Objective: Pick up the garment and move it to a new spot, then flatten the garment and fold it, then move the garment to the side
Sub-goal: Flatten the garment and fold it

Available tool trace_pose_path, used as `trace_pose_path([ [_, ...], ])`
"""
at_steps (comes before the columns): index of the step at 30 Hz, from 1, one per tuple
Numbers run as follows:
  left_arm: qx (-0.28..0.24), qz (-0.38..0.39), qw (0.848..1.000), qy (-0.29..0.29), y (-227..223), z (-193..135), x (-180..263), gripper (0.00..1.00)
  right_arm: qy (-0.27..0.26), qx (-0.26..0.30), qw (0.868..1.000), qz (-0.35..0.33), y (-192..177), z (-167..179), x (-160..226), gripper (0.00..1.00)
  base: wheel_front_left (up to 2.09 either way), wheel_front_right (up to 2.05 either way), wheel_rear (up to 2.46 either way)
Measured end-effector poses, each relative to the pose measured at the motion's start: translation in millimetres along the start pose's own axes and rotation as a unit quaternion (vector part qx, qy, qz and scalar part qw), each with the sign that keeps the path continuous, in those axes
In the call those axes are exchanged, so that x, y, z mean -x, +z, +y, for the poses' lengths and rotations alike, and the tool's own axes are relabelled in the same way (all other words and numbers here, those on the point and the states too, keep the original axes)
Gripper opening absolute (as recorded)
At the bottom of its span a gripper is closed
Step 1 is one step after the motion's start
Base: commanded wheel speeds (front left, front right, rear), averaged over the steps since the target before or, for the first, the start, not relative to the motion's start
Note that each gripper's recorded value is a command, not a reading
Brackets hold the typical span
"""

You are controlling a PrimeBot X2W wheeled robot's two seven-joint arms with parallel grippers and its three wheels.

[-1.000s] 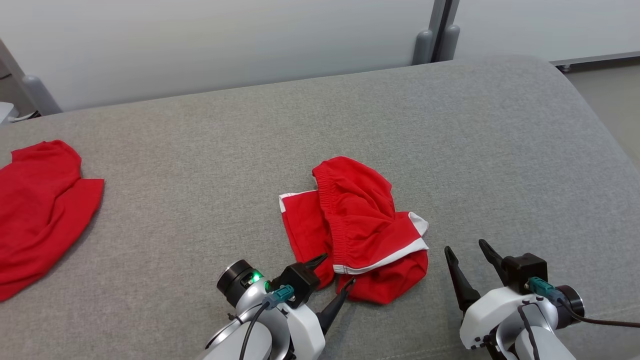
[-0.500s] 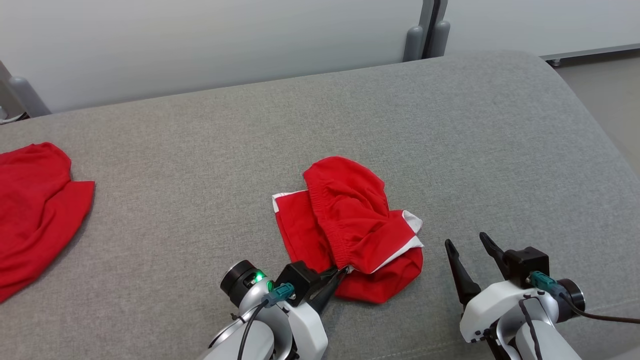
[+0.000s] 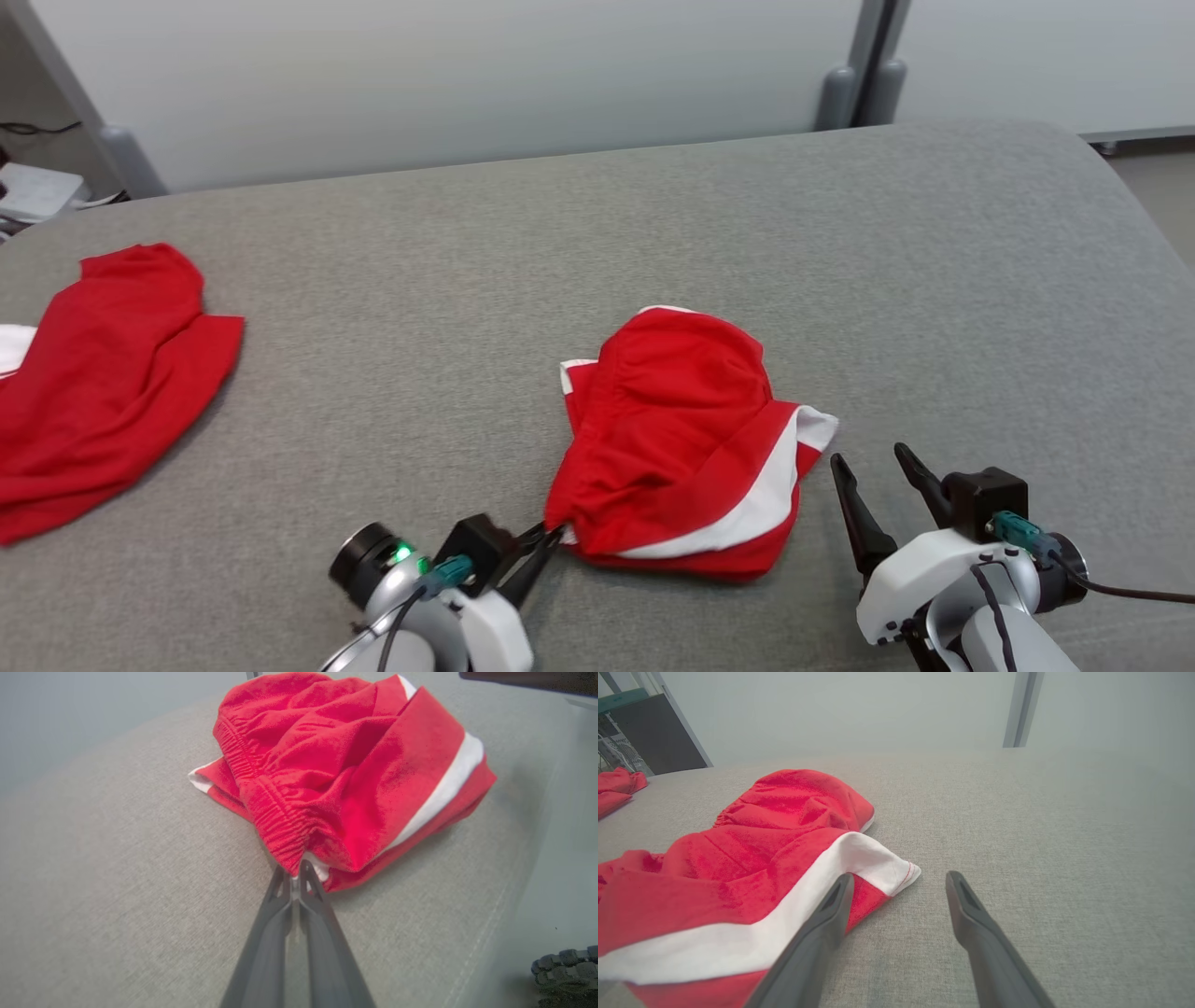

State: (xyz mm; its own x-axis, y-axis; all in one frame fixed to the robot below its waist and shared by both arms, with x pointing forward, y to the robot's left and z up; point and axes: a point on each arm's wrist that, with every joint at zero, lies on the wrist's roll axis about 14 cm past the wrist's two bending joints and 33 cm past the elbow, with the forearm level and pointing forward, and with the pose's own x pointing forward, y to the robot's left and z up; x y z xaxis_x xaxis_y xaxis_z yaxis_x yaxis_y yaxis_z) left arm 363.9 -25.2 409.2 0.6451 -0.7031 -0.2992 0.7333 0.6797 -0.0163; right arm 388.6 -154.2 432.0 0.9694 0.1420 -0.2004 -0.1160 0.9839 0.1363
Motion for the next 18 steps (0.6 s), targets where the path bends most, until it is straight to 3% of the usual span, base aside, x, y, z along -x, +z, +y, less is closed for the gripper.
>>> trace_pose_path([
  [8, -0.009, 0.028, 0.998, 0.058, -24.2, 39.6, 41.3, 0.0, 0.036, -0.006, 0.999, 0.034, -19.4, 26.2, -10.5, 1.0, 0.0, 0.0, 0.0],
  [18, -0.001, 0.034, 0.996, 0.083, -27.4, 50.8, 56.2, 0.0, 0.063, -0.008, 0.997, 0.043, -14.1, 45.2, -40.8, 1.0, 0.0, 0.0, 0.0],
])
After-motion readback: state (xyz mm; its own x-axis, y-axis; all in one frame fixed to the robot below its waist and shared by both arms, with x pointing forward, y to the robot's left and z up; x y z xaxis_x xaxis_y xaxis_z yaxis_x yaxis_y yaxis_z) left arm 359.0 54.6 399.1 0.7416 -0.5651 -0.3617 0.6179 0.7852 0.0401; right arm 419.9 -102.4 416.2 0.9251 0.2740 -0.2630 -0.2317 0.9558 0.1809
